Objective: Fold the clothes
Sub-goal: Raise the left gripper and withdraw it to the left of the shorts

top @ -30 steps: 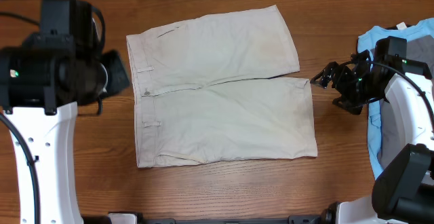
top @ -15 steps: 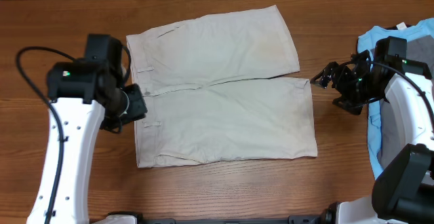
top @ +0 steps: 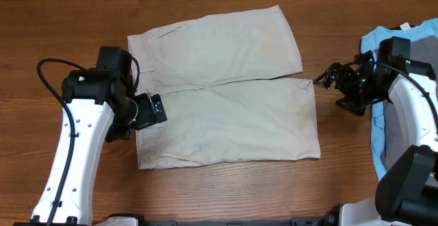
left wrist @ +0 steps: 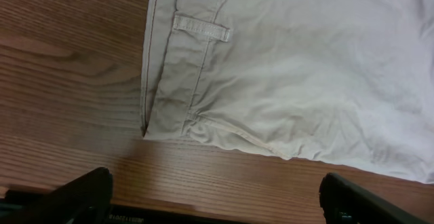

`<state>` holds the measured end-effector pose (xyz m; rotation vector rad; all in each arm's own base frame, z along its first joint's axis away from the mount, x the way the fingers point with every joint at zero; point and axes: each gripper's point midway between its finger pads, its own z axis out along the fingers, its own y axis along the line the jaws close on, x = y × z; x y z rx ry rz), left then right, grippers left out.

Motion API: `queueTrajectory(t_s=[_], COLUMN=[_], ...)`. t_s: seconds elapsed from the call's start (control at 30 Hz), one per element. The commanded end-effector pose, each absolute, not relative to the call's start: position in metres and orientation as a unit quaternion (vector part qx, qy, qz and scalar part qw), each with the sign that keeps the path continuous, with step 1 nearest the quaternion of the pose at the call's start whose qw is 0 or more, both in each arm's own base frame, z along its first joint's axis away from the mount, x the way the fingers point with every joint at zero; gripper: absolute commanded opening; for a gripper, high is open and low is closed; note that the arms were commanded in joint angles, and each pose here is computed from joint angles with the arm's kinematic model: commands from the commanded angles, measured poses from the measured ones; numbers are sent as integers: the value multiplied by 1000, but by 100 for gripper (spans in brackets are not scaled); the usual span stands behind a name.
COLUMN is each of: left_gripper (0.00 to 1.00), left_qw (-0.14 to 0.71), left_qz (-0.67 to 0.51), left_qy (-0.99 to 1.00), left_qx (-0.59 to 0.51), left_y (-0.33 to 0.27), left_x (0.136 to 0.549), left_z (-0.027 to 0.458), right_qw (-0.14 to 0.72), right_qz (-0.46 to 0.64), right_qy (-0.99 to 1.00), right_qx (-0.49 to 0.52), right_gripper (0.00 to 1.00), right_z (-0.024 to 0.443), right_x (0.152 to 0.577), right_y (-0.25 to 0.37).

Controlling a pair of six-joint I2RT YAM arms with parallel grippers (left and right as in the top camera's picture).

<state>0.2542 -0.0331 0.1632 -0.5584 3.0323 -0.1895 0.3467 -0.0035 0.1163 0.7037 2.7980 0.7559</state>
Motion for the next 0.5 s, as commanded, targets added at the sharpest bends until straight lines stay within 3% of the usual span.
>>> queueTrajectory(t_s=[0.0,0.47], left_gripper=[100,100], left_qw=[25,26], left_qz=[-70,-70], left_qy=[980,981], left_qx=[-182,-181], left_y=[-36,-36], left_x=[254,254], left_z=[163,163], right_qw=[89,90], right_qz=[254,267], right_qy=[935,932], right_qx=[230,229], right_gripper=[100,100], right_z=[122,124], right_x=[352,353], right_y=[-3,1])
